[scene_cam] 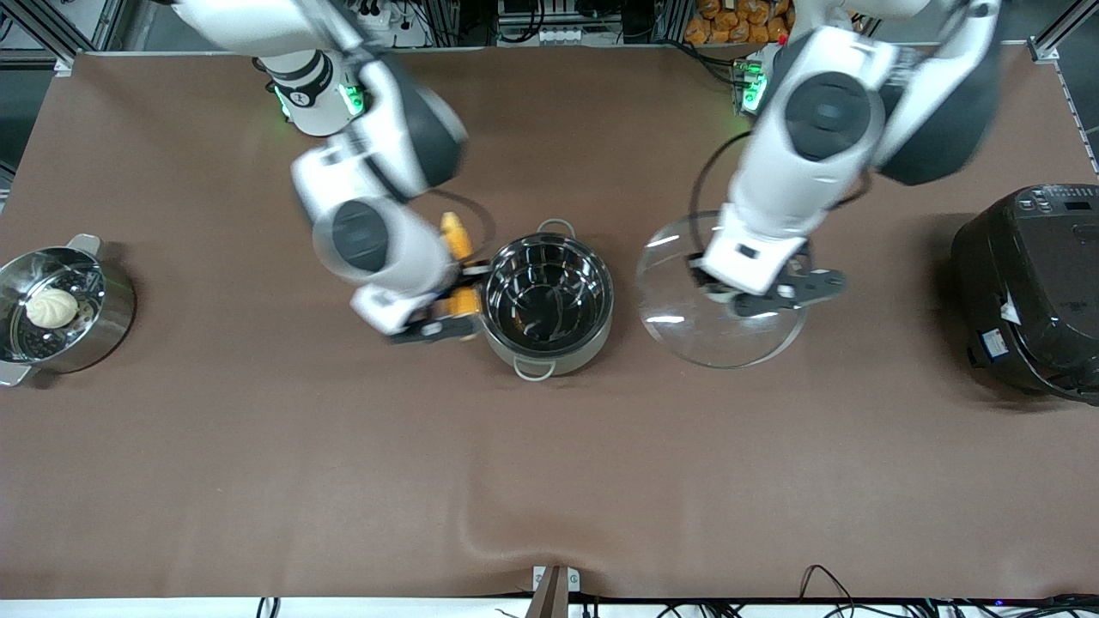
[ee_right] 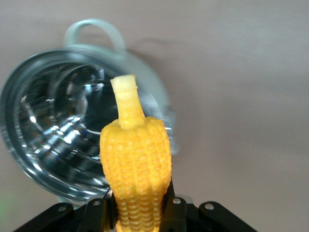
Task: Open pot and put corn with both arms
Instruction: 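Set the lid down with the left gripper while the right gripper lowers the corn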
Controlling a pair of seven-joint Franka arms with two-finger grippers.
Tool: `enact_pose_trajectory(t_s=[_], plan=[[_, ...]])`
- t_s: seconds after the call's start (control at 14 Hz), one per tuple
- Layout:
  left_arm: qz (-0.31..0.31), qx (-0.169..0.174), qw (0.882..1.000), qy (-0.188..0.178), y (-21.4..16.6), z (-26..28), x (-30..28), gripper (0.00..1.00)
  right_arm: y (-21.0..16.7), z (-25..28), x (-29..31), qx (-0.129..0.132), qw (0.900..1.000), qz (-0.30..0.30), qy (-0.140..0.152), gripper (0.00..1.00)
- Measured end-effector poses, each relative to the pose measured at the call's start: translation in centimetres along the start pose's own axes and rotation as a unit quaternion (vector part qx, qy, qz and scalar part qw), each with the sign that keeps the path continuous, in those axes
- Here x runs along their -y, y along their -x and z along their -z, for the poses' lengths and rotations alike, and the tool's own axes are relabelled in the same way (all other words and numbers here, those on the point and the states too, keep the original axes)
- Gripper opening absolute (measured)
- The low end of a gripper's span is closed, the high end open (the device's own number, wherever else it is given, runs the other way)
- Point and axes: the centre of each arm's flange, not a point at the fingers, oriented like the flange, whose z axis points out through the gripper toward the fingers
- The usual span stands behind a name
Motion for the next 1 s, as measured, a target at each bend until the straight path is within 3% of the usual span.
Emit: enact_pose_trajectory(t_s=[0.43,1.0], plan=[[-0.042,0.063,0.997,-0.017,-3.1,-8.5,12.9,0.50,-1.9,-6.5,3.9,-0.032,0.999,0.025,0.009,0.37],[-0.053,0.005,0.998,0.015,0.1,-21.9,13.6,0.50,-2.5,-7.8,4.7,-0.048,0.999,0.025,0.005,0.37]])
